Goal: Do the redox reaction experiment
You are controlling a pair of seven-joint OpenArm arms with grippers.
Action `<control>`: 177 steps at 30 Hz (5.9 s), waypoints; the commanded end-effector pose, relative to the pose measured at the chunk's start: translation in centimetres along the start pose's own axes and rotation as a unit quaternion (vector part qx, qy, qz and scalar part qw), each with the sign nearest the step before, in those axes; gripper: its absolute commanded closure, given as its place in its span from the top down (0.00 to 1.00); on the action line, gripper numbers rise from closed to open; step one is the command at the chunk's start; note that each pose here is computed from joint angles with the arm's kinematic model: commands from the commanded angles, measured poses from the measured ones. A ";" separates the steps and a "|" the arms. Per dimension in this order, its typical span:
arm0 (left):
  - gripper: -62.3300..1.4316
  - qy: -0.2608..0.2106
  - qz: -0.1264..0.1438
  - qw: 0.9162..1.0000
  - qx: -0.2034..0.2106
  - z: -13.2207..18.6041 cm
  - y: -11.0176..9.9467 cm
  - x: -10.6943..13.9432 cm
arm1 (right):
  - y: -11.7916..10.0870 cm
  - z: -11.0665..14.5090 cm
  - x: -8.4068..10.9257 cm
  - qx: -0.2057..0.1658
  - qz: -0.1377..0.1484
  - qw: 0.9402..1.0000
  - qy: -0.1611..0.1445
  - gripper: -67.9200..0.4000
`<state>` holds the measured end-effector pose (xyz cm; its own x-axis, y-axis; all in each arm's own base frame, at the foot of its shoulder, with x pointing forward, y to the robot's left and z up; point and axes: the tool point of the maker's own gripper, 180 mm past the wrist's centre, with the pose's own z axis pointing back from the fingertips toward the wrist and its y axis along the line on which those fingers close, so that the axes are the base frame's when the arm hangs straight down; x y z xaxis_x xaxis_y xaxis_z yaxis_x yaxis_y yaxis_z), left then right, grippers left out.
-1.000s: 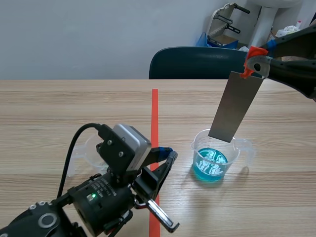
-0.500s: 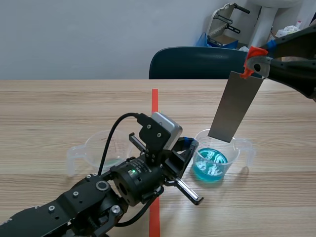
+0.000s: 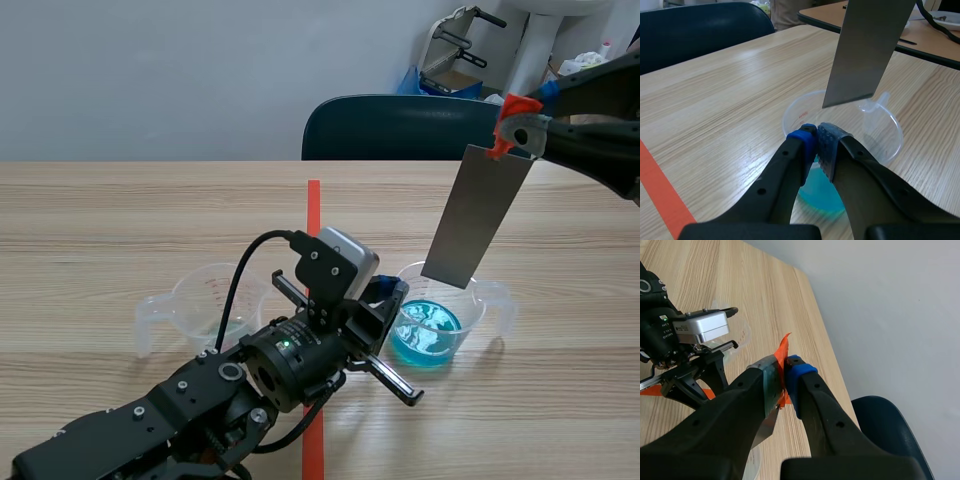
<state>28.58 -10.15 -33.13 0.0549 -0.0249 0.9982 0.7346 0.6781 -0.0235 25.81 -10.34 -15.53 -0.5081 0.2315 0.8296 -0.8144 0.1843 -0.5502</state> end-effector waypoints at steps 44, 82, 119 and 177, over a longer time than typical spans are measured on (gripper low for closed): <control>0.09 0.105 -0.007 0.979 0.172 25.2 4.6 4.9 | -0.9 0.1 1.1 -0.003 0.014 1.000 -0.011 0.02; 1.00 0.092 -0.004 0.972 0.214 28.7 5.8 10.2 | -0.9 0.1 1.1 -0.003 0.014 1.000 -0.011 0.02; 1.00 0.093 -0.003 0.973 0.213 28.7 5.7 10.2 | -0.9 0.1 1.1 -0.003 0.014 1.000 -0.011 0.02; 1.00 0.114 0.001 0.970 0.213 28.8 5.7 9.4 | -0.9 0.1 0.9 -0.003 0.014 1.000 -0.007 0.02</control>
<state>13.61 14.87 -22.87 0.2590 -0.1691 0.9510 0.3943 0.9173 0.0558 25.93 -10.40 -15.72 -0.5044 0.2434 0.8285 -0.8145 0.1845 -0.5501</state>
